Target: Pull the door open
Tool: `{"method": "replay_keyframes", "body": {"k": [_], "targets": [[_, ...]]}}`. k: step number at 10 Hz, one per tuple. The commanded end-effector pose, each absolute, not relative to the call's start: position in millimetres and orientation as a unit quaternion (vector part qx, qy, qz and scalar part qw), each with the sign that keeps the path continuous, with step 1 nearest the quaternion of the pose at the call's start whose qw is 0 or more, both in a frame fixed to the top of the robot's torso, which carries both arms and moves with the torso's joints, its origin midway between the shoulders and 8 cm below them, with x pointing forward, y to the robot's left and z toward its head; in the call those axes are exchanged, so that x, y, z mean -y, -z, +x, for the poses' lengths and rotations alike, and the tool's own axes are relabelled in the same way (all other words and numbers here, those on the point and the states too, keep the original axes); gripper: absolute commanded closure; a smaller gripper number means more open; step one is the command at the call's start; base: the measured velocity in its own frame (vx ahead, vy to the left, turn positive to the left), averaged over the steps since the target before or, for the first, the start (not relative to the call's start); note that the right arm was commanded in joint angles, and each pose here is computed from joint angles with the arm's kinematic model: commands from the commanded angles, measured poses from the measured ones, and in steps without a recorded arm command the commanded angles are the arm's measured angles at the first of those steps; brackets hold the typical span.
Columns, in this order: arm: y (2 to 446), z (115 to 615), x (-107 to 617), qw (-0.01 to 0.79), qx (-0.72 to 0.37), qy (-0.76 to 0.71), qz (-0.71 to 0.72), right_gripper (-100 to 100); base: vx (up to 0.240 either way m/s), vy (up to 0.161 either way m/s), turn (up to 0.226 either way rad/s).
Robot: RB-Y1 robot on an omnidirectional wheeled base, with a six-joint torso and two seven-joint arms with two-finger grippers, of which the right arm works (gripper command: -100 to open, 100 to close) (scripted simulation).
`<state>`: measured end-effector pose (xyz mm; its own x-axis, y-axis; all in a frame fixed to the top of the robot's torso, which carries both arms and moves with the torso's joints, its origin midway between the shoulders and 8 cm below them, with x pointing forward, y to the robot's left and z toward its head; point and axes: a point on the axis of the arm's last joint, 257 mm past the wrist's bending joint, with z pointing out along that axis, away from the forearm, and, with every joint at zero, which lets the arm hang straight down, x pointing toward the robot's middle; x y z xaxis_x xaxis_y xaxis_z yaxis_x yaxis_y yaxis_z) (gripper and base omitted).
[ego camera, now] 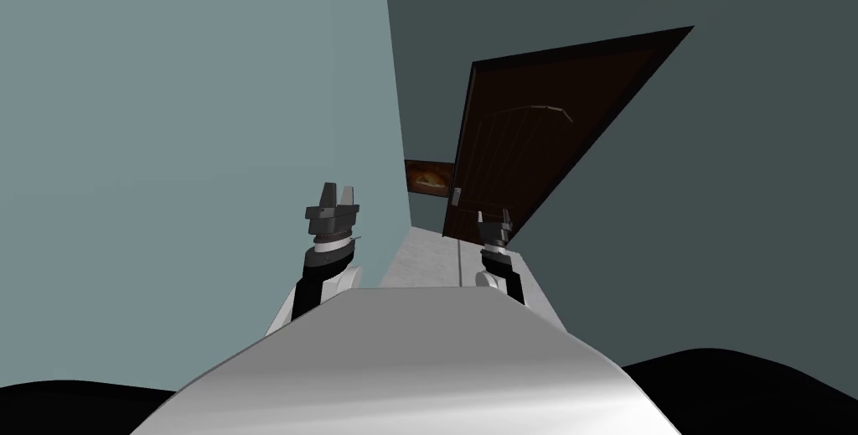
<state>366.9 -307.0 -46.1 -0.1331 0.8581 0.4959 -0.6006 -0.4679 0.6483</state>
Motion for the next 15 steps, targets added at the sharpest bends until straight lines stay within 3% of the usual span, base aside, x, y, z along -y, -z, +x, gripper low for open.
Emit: {"method": "replay_keyframes", "body": {"k": [1, 15], "targets": [[58, 370, 311, 0.477, -0.136, -0.742, 0.451, -100, 0.107, -0.022, 0.066], [155, 389, 346, 0.335, -0.014, -0.748, 0.572, -100, 0.095, -0.028, 0.075]]}}
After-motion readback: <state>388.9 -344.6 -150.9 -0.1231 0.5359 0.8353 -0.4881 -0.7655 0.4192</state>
